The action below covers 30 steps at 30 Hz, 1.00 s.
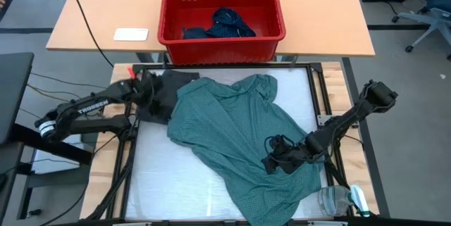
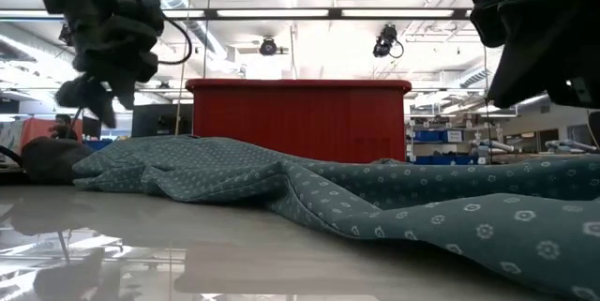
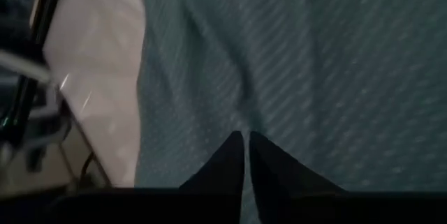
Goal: Fold laundry
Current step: Fold the dark green polo
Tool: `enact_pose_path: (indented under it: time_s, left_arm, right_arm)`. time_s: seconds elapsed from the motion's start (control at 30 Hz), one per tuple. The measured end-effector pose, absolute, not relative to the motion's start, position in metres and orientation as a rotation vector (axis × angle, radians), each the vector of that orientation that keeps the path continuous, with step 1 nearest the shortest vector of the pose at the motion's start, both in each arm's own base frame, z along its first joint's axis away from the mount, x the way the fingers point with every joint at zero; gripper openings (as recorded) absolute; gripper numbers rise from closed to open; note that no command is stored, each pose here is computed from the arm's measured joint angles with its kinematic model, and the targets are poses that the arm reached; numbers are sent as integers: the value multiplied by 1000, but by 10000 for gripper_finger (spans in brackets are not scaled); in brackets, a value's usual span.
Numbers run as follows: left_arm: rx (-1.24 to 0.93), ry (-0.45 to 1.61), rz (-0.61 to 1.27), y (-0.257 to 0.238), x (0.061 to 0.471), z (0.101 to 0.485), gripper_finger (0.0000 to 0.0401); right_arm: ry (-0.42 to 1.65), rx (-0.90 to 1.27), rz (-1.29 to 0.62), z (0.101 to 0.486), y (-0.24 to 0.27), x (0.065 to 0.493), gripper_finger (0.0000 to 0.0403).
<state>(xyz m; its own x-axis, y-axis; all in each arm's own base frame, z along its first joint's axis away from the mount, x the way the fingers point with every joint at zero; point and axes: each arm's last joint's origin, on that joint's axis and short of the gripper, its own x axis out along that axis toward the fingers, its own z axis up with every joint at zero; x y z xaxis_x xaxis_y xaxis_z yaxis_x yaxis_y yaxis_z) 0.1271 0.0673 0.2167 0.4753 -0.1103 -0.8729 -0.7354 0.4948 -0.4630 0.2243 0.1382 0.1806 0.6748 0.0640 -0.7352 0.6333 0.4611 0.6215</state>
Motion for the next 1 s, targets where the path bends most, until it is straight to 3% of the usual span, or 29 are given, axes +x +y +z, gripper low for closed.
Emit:
enact_pose_path:
  time_s: [0.1, 0.23, 0.33, 0.43, 0.63, 0.77, 1.0]
  left_arm:
    - [-1027, 1068, 505, 55, 131, 201, 272]
    - [-1013, 1064, 600, 45, 133, 185, 272]
    - [-1014, 1019, 603, 41, 138, 180, 250]
    - [-1026, 968, 570, 37, 143, 176, 206]
    - [-1053, 979, 538, 28, 146, 165, 105]
    - [-1086, 1008, 396, 18, 151, 172, 23]
    - [-1068, 970, 142, -5, 170, 221, 5]
  right_arm:
    - [836, 1090, -307, 173, 148, 231, 80]
    - [897, 1149, -257, 163, 158, 236, 141]
    - [936, 1227, -296, 154, 167, 235, 172]
    - [941, 1274, -267, 154, 178, 231, 178]
    - [980, 1288, -207, 164, 202, 222, 161]
    - [1077, 1223, -228, 162, 209, 211, 136]
    - [1309, 1020, -422, 147, 195, 189, 51]
